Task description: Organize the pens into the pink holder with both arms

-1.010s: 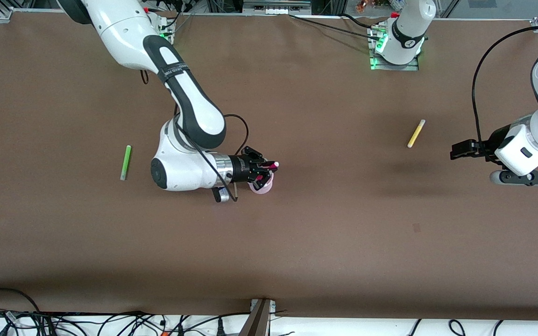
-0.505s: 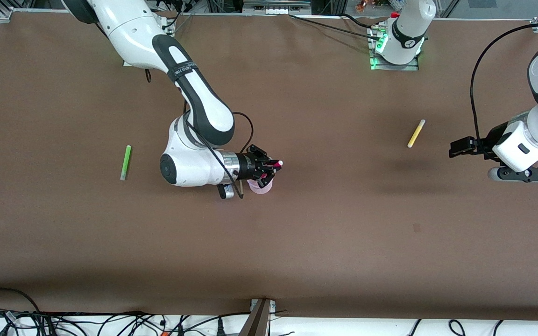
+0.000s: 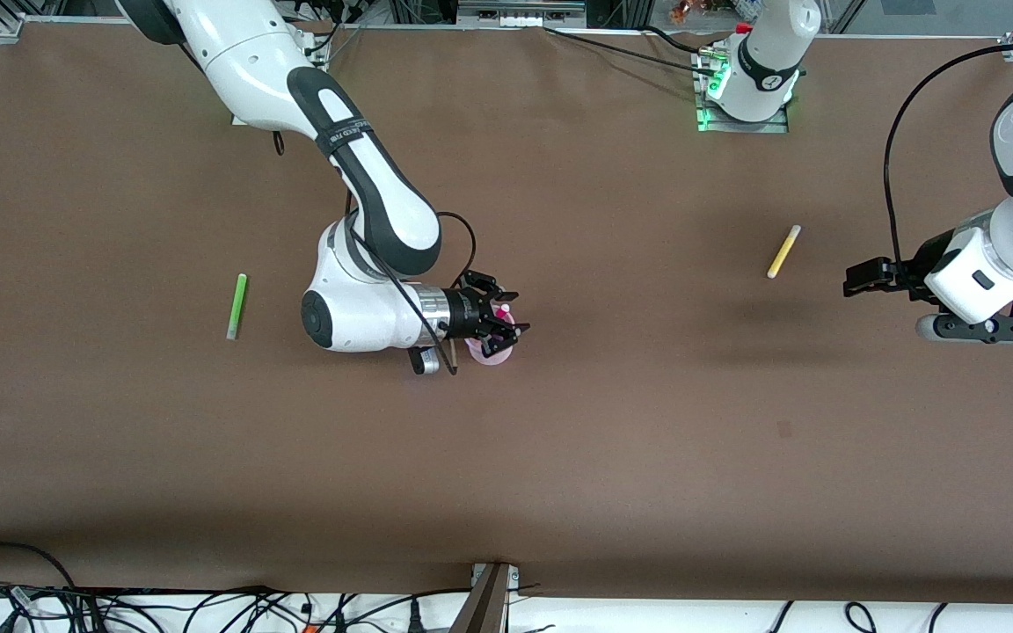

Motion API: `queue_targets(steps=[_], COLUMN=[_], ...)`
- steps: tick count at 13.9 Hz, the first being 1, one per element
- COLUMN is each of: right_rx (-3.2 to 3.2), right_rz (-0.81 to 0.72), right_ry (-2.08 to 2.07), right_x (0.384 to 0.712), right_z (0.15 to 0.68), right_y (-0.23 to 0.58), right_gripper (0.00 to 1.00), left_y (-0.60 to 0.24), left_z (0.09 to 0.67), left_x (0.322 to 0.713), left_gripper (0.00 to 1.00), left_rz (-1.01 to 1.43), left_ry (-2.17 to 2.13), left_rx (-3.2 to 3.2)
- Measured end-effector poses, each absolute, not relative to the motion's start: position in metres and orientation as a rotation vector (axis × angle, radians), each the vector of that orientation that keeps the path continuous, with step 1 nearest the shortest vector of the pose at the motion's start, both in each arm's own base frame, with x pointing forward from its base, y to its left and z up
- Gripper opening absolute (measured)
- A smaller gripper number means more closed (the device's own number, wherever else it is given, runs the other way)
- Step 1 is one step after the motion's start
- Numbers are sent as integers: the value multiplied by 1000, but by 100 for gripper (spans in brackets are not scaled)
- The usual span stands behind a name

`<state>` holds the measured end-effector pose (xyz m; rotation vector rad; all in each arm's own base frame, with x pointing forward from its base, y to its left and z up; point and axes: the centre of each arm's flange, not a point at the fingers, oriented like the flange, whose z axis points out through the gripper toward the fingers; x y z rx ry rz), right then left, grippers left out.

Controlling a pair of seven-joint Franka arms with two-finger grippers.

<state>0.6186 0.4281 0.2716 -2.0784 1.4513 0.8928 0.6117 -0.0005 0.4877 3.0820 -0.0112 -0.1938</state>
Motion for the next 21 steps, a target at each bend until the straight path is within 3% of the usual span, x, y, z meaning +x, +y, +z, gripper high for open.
queue_targets(steps=[3, 6, 10, 13, 17, 21], right_rx=[-2163, -2243, -2421, -2568, -2814, -2924], right_rz=[816, 705, 606, 433, 252, 188], right_ry=[1424, 1384, 1170, 1008, 678, 436], right_x=[620, 628, 657, 671, 651, 621], right_z=[277, 310, 356, 394, 445, 497], right_y=[425, 413, 328, 275, 240, 170], right_gripper=[100, 100, 100, 100, 100, 100], left_y=[0, 0, 0, 0, -2, -4], left_z=[488, 488, 488, 487, 487, 487], left_x=[612, 612, 612, 612, 612, 612], left_gripper=[100, 100, 100, 100, 100, 100], left_rz=[-187, -185, -184, -185, -187, -188], left_ry=[-11, -11, -11, -10, -14, -18], left_rx=[3083, 3083, 3083, 3083, 3083, 3082])
